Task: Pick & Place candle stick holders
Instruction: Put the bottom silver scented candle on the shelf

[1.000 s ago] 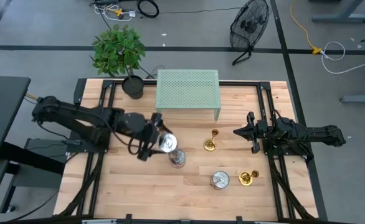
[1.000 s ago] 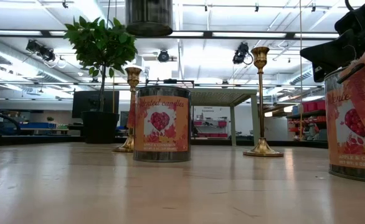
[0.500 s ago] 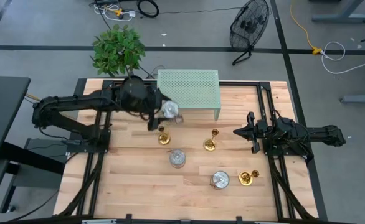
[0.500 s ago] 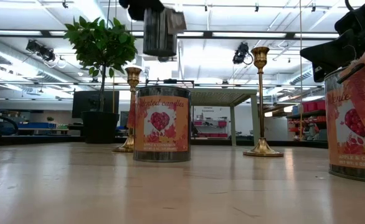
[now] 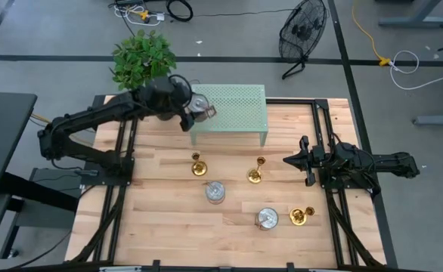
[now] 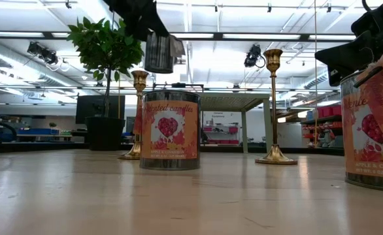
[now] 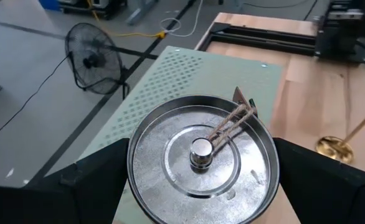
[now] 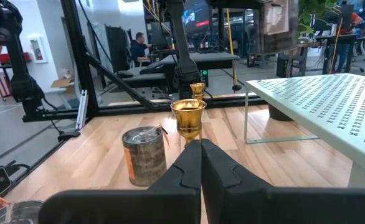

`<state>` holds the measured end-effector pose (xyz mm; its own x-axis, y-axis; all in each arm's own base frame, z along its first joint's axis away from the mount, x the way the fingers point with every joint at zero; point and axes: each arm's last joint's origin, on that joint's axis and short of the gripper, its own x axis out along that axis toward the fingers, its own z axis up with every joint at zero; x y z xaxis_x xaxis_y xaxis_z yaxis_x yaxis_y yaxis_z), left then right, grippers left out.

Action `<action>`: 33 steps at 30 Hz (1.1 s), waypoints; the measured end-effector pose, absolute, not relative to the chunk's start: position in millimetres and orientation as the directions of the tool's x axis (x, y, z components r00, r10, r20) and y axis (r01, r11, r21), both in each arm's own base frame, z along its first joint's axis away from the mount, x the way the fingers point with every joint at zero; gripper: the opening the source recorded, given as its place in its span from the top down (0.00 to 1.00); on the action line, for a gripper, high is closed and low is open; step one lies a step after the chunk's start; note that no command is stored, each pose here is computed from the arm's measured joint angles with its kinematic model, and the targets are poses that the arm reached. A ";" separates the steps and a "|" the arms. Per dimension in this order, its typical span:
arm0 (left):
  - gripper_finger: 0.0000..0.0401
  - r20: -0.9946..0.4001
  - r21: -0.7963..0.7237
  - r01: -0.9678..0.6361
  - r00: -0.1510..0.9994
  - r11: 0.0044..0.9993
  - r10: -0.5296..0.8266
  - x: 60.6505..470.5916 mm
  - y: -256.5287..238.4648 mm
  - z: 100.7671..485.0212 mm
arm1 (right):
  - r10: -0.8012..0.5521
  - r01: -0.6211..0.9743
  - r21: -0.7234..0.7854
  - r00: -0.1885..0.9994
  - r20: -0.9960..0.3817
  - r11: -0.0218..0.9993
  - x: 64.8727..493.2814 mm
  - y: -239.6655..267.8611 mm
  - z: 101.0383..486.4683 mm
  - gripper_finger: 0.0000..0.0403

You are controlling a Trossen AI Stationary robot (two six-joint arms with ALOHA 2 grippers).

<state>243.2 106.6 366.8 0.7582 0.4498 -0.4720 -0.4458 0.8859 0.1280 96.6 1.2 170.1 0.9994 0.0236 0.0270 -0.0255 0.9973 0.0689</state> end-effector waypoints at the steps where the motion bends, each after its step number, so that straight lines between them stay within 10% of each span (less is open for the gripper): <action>1: 0.07 -0.472 0.128 -0.452 0.755 0.883 0.455 242.5 108.2 366.8 | 0.024 -0.025 0.069 0.999 0.027 0.997 96.6 1.2 170.1 0.99; 33: 0.07 -0.427 0.087 -0.650 0.661 0.755 0.618 275.1 193.1 324.5 | 0.023 -0.025 0.069 0.999 0.027 0.997 96.6 1.2 170.0 0.99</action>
